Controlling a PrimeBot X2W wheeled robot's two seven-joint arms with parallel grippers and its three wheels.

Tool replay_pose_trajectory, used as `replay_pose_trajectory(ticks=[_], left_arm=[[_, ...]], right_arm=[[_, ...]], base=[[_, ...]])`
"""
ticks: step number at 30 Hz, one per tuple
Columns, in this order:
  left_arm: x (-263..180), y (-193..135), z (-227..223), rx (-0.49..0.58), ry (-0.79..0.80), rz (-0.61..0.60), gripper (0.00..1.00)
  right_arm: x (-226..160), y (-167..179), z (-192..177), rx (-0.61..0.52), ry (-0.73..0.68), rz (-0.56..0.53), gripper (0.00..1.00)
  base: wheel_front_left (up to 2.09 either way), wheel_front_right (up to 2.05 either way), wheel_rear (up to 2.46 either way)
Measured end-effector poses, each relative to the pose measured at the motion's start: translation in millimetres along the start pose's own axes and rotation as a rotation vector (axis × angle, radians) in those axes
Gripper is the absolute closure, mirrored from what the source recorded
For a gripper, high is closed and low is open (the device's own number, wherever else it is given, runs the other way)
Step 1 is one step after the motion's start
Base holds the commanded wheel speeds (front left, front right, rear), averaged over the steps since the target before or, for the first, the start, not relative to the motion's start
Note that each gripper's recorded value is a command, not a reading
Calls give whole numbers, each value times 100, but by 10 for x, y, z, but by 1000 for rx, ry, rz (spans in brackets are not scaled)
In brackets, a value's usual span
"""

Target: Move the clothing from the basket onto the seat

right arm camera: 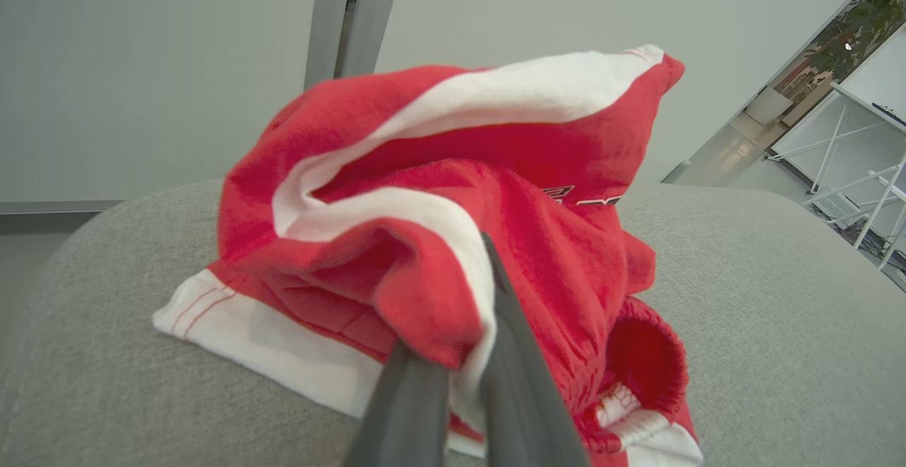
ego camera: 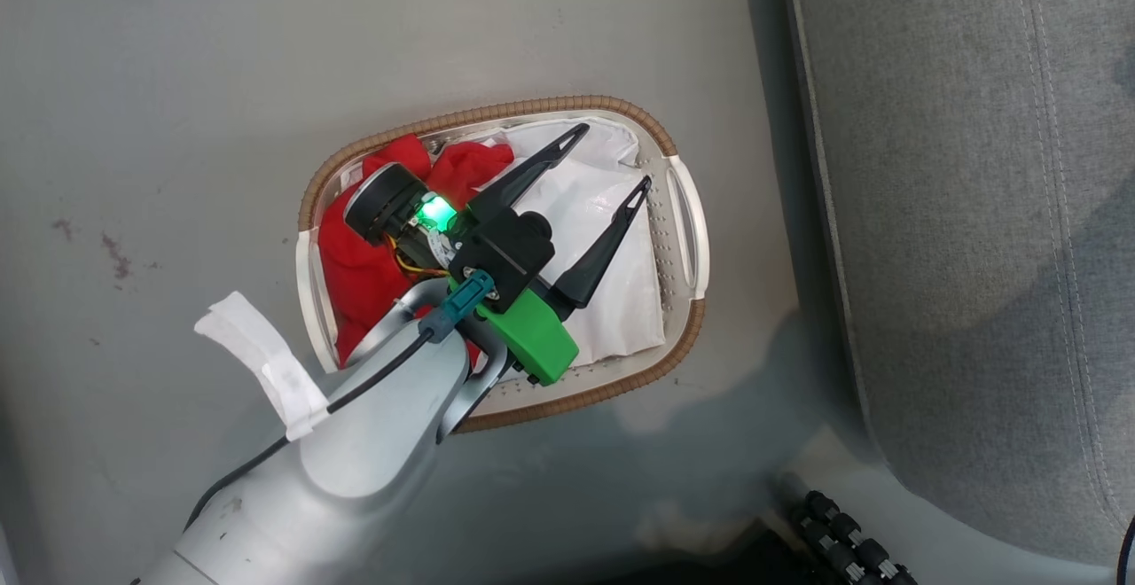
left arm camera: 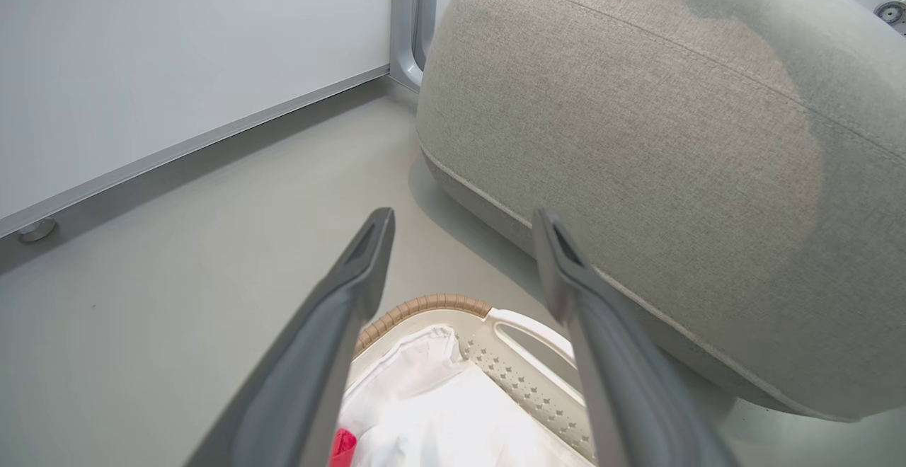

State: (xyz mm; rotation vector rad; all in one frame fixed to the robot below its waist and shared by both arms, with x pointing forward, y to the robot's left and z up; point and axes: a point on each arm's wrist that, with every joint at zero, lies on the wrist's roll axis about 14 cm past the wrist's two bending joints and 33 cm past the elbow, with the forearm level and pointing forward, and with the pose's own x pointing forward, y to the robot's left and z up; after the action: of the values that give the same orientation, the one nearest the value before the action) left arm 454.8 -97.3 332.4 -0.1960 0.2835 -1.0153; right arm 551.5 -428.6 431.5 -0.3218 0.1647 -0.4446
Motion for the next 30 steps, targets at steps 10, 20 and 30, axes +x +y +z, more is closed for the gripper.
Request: replay_pose_trajectory(ticks=[10,20,30], left_arm=[[-11,-42,153,9,-20,10,0],[-175,-97,445,-10,-67,88,0],[-553,-54,921,-18,-172,242,0]], right_arm=[[-263,-19,-65,-14,26,25,0],[-584,-77,55,-8,15,53,0],[-710,-152,827,-2,-164,97,0]], base=[[0,0,0],[0,0,0],[0,0,0]])
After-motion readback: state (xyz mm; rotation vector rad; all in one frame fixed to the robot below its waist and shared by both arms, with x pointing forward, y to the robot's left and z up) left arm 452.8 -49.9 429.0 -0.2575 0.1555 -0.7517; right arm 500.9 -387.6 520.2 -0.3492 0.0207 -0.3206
